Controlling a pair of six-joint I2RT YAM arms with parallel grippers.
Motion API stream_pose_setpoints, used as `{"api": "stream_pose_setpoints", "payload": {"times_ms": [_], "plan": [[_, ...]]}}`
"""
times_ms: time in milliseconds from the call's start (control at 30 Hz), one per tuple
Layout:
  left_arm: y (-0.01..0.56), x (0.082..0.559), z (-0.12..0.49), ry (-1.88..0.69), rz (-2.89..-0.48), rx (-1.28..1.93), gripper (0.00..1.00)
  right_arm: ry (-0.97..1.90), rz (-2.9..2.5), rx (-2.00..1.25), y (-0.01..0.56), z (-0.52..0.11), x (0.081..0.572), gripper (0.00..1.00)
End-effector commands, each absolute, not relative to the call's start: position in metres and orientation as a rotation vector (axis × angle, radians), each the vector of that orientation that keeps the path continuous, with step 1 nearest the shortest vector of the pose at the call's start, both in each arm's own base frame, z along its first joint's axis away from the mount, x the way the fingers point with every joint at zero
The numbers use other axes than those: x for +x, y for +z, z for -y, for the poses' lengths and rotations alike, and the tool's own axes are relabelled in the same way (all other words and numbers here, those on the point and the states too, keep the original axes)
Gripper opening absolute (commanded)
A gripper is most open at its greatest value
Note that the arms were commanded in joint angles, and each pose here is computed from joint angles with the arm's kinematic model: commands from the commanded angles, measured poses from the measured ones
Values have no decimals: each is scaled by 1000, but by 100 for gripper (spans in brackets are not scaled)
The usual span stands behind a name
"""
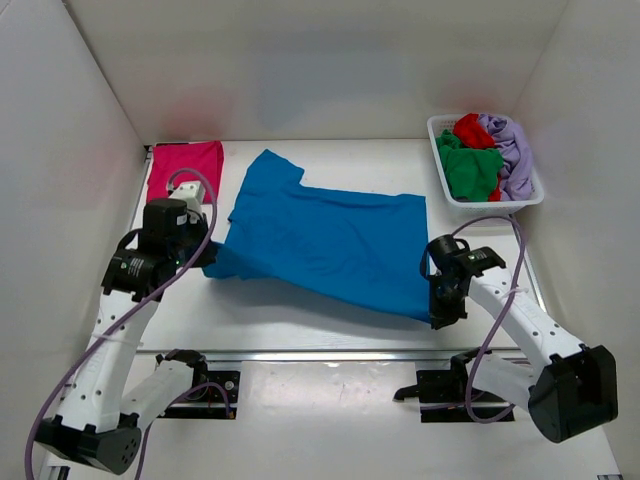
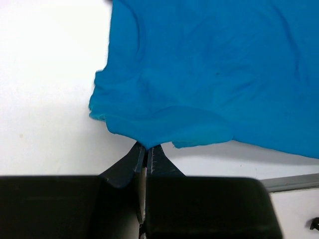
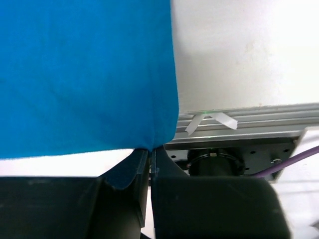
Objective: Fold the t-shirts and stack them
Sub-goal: Flatten out the tshirt
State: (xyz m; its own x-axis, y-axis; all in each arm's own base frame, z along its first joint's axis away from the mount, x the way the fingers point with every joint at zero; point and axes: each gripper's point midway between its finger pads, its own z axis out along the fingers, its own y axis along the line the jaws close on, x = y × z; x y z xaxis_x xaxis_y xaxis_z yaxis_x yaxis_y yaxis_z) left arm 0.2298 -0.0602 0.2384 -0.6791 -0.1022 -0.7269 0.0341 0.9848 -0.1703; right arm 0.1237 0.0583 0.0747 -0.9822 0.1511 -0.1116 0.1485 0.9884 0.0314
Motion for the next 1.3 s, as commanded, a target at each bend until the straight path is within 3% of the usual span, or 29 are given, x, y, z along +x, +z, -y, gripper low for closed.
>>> {"api": "stream_pose_setpoints", "payload": {"times_ms": [0,200,533,833,1133,1267], "plan": [[260,257,77,-269,-2227,86,0,100,-3008,42,88,-62,139,0],[246,263,78,-265,-2283,112,0,98,-2901,19,106,-60,181,0],[211,228,85,-334,-2374,151,0,37,-2858,-60,111,-36,240,0],[230,240,77,-276,-2323,133,0,132,-2924,-106,101,-54,212,0],[282,225,74,-236,-2233,89,0,275,-2819,-269,142,-80,208,0],[244,225,70,-240,-2306,69,0,424,-2829,-204,130,-92,214,0]]}}
